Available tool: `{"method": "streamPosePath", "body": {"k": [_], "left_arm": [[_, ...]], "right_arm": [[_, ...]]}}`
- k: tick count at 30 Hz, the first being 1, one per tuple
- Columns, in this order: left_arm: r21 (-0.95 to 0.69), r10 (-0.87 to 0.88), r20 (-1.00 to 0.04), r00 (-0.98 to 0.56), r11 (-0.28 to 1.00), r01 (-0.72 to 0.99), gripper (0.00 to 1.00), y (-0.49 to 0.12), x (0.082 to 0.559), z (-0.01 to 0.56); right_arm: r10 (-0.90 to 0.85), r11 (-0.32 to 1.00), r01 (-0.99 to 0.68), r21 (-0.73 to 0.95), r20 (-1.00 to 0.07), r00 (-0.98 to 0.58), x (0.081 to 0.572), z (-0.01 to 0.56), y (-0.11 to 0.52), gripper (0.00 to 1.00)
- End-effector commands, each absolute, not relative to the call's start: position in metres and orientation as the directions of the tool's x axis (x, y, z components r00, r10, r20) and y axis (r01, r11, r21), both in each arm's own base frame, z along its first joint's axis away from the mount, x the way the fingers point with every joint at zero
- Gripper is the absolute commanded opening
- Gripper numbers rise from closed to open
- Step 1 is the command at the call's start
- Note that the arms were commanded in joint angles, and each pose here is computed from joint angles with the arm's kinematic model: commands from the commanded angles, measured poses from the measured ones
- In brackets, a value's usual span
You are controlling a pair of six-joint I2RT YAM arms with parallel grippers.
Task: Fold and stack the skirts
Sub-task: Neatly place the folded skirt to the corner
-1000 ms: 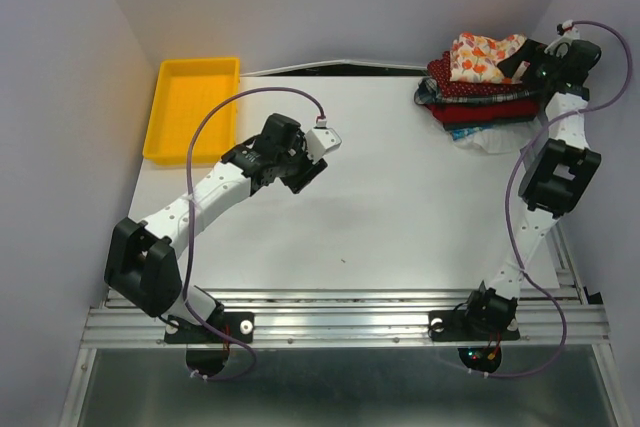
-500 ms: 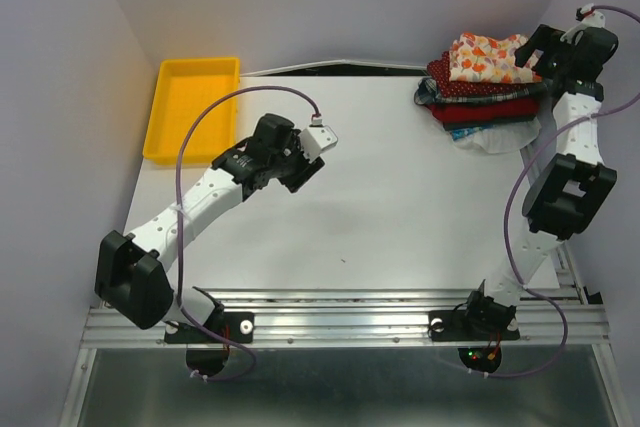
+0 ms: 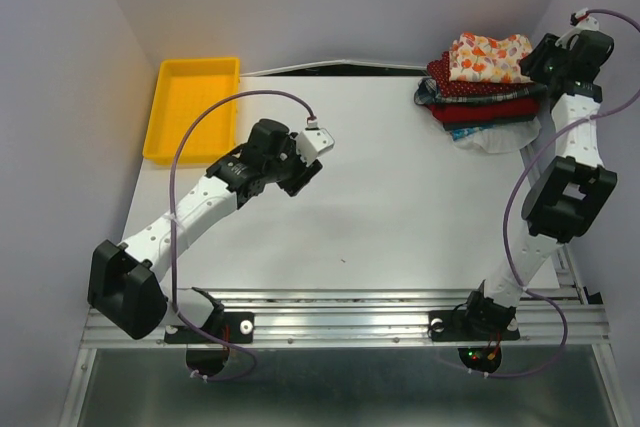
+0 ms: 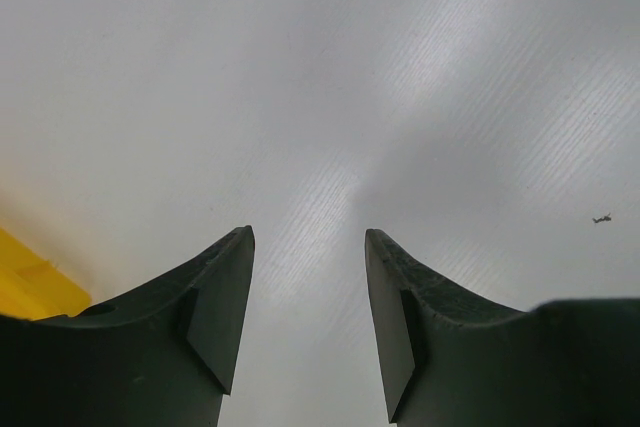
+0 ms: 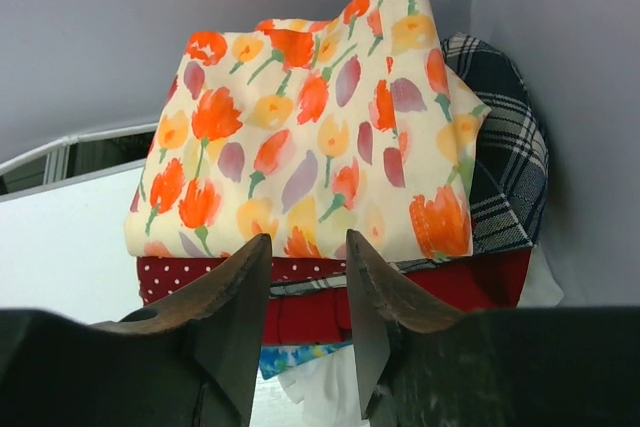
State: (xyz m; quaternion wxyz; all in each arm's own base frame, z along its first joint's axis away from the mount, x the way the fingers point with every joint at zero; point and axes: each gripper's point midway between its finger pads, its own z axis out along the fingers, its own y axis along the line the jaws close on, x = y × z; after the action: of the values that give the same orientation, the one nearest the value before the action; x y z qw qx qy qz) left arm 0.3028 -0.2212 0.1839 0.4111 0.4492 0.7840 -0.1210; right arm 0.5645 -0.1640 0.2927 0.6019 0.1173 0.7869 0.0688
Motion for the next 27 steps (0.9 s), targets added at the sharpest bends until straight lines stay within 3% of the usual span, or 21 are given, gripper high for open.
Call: {"method": "streamPosePath", "body": {"k": [1,12,23,25,27], "left_arm": [[0.166,0.538,-0.814,-0.219,0.577,0.799,0.59,-0.228,0.300,0.205],[0.141,0.507,-0.832,-0.224,0.584,0.799,0.60,-0.231,0.297,0.213],[0.137,0.514,-0.822,-0.244,0.595,0.792,0.60,-0.226,0.299,0.206],[0.141,0.504,-0.828,-0.243,0.608,0.781,0.86,-0.220,0.303,0.211],[0.139,0.478,-0.847,-0.231,0.620,0.772,0.98,-0.216,0.307,0.222]], "right_arm": [[0.301,0.952,0.131,0.276,-0.918,-0.257,0.576,0.280,-0.170,0.41],[0.284,0.947,0.226,0.229,-0.927,-0.246,0.607,0.244,-0.203,0.42],[0.207,0.966,0.175,0.188,-0.974,-0.094,0.641,0.287,-0.215,0.48],[0.197,0.973,0.141,0.183,-0.976,-0.088,0.639,0.298,-0.209,0.52],[0.180,0.982,0.079,0.172,-0.979,-0.099,0.627,0.312,-0.193,0.61]]}}
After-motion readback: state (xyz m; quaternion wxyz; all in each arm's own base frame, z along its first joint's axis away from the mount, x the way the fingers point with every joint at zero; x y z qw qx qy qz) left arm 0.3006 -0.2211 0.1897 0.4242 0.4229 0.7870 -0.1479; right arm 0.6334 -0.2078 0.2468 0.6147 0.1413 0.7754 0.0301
